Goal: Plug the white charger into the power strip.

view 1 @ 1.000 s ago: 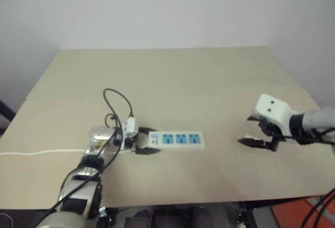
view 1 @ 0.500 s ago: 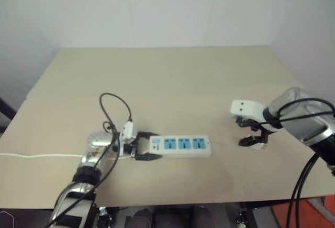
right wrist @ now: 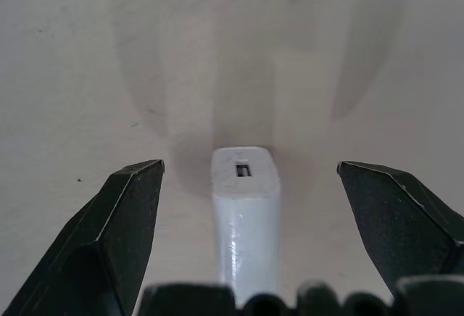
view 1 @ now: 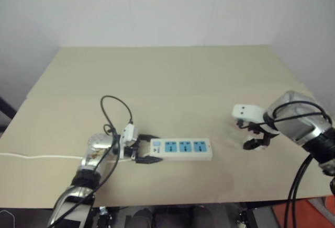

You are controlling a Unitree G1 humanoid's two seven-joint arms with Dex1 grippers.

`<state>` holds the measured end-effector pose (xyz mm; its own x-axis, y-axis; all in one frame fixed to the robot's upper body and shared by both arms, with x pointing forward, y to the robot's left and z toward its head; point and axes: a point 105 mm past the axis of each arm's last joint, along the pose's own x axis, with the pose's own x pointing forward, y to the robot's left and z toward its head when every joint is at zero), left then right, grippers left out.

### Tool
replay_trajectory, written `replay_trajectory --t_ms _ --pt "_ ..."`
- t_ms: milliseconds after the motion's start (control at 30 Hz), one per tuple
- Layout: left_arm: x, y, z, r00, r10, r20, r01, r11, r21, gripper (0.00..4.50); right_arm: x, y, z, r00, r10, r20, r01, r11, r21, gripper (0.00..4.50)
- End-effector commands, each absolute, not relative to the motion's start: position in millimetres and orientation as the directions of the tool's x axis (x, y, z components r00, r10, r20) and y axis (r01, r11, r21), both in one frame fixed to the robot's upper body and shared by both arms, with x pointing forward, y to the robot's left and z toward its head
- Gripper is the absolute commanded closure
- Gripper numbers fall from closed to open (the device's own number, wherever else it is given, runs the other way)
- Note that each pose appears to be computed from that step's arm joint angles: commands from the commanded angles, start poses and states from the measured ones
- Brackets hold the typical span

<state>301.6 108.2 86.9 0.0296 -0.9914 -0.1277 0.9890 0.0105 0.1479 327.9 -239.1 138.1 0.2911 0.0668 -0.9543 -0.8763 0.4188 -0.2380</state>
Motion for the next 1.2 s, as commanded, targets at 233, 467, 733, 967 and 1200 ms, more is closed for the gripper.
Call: replay_trajectory --t_ms 233,467,733,967,1200 --pt "304.2 106.6 101.4 0.027 -0.995 -0.097 0.979 0.006 0.203 1.21 332.3 -242.8 140.3 0.325 0.074 -0.943 -0.850 0.459 -0.257 0.36" --pt "304.1 108.8 99.5 0.034 -0.995 -0.099 0.979 0.014 0.202 1.21 334.4 -247.0 139.1 0.336 0.049 -0.941 -0.842 0.464 -0.277 2.67" --pt "303.8 107.4 98.9 0.033 -0.994 -0.106 0.979 0.010 0.205 1.21 330.7 -241.6 149.6 0.354 0.041 -0.934 -0.863 0.398 -0.309 3.38" --pt "307.2 109.8 97.4 0.067 -0.989 -0.130 0.968 0.033 0.249 1.21 339.8 -208.0 184.0 0.477 0.226 -0.849 -0.845 0.384 -0.372 3.38" --pt "312.1 110.9 88.0 0.115 -0.976 -0.185 0.957 0.058 0.286 1.21 337.1 -175.7 216.2 0.548 0.404 -0.732 -0.829 0.383 -0.409 3.38"
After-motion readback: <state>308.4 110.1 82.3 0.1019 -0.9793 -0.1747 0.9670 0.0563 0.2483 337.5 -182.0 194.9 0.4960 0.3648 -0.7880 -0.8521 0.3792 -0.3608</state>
